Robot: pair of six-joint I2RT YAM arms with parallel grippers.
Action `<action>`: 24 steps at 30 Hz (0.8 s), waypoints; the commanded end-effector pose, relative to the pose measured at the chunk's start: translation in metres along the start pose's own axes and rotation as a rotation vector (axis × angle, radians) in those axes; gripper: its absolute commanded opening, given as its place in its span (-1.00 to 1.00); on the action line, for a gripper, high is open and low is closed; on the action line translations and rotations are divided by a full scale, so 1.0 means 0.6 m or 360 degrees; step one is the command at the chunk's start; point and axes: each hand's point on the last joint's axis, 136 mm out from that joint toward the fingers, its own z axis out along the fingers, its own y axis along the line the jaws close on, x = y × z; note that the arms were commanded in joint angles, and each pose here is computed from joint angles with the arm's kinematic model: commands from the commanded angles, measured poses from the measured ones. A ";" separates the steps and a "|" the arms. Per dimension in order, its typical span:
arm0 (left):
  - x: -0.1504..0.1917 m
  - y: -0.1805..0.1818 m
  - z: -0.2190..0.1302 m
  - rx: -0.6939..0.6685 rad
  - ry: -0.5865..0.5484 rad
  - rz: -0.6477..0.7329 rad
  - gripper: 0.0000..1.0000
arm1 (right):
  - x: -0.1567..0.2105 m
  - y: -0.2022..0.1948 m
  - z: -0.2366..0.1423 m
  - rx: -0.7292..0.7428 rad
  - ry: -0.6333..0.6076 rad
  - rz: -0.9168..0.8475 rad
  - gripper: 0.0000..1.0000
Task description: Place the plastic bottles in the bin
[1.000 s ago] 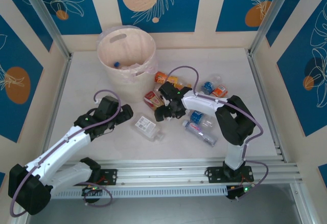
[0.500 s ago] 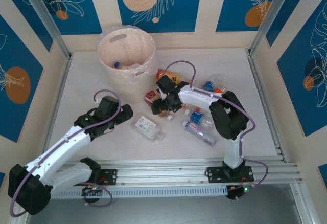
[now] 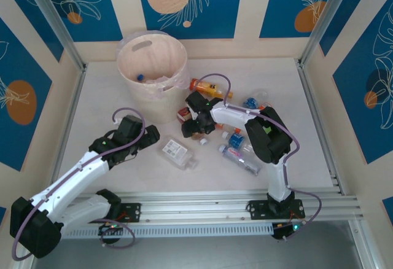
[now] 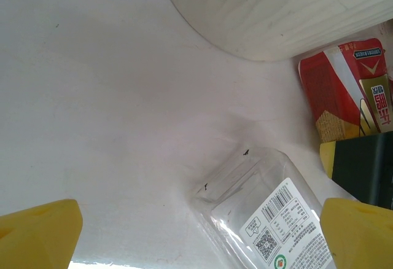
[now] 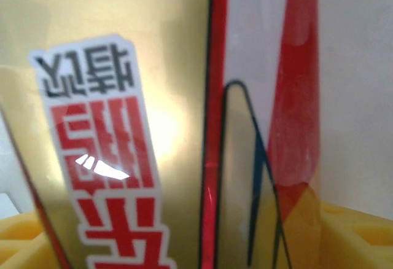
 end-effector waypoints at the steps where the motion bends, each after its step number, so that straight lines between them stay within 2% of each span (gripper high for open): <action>1: -0.012 -0.007 -0.015 0.0003 -0.0037 0.0047 0.99 | -0.006 0.005 -0.004 0.0002 0.0000 -0.0028 0.52; 9: -0.013 -0.008 -0.016 0.0005 -0.0042 0.0044 0.99 | -0.010 0.006 -0.058 0.0050 -0.0088 -0.0062 0.11; 16: -0.015 -0.009 -0.017 0.0008 -0.0048 0.0042 0.99 | -0.001 -0.005 -0.127 0.0100 -0.0206 -0.0025 0.08; 24: -0.019 -0.010 -0.018 0.0004 -0.0060 0.0053 0.99 | 0.013 -0.047 -0.242 0.0237 -0.0381 0.0051 0.09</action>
